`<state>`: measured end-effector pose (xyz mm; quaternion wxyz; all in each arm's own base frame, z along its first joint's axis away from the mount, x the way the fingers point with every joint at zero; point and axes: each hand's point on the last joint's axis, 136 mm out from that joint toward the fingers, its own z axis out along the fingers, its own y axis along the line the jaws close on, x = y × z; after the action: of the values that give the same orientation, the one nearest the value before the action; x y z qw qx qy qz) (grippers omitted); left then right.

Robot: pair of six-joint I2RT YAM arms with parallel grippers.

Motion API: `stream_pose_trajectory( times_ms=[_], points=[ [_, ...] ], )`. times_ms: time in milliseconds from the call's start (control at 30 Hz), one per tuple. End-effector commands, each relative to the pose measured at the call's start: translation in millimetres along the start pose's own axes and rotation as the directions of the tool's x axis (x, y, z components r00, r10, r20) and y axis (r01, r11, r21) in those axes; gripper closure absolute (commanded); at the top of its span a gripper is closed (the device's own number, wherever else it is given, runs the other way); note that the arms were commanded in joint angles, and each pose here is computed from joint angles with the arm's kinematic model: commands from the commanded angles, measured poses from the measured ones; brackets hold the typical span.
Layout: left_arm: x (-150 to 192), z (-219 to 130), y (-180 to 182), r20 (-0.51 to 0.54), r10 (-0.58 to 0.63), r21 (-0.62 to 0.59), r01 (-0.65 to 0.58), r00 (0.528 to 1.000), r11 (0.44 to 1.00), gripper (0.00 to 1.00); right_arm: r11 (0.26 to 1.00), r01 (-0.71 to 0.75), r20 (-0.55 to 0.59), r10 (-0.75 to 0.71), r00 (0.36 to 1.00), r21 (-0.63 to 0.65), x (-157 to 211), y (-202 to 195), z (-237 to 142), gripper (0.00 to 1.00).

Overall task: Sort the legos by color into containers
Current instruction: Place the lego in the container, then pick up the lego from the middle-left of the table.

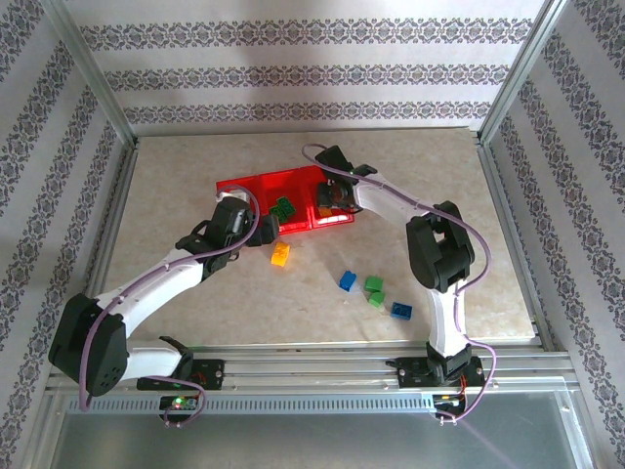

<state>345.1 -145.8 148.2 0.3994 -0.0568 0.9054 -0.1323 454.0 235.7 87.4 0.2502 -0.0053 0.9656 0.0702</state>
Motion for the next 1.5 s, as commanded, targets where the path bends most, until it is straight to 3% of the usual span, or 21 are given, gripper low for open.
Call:
stream_pose_trajectory(
  times_ms=[0, 367, 600, 1000, 1100, 1133, 1167, 1467],
  points=[
    [-9, -4, -8, 0.031, -0.018, 0.048, 0.017, 0.999, 0.999, 0.0, 1.0, 0.004, 0.031, -0.005, 0.999, 0.013, -14, 0, -4, 0.43],
    [-4, -6, -33, 0.013, 0.055, 0.115, -0.056, 0.998, 0.992, 0.0, 1.0, -0.019, 0.082, 0.02, 0.996, -0.016, -25, 2, -35, 0.4],
    [14, -7, -77, -0.01, 0.162, 0.196, -0.157, 0.987, 0.968, 0.02, 0.997, -0.064, 0.127, 0.068, 0.99, -0.035, -20, -8, -74, 0.37],
    [93, 1, -176, -0.13, 0.393, 0.412, -0.311, 0.91, 0.857, 0.09, 0.971, -0.229, 0.112, 0.221, 0.969, 0.063, 59, -83, -121, 0.24],
    [113, 5, -190, -0.168, 0.433, 0.451, -0.322, 0.885, 0.832, 0.1, 0.963, -0.255, 0.103, 0.246, 0.964, 0.089, 81, -100, -130, 0.17],
    [119, 7, -193, -0.18, 0.449, 0.458, -0.329, 0.875, 0.826, 0.11, 0.959, -0.267, 0.1, 0.257, 0.961, 0.099, 89, -106, -132, 0.05],
    [123, 8, -195, -0.19, 0.463, 0.46, -0.338, 0.866, 0.821, 0.12, 0.954, -0.279, 0.097, 0.269, 0.958, 0.108, 97, -112, -135, 0.02],
    [156, 24, -201, -0.262, 0.559, 0.461, -0.406, 0.787, 0.789, 0.19, 0.915, -0.375, 0.098, 0.364, 0.926, 0.151, 144, -146, -148, 0.02]
  ],
)
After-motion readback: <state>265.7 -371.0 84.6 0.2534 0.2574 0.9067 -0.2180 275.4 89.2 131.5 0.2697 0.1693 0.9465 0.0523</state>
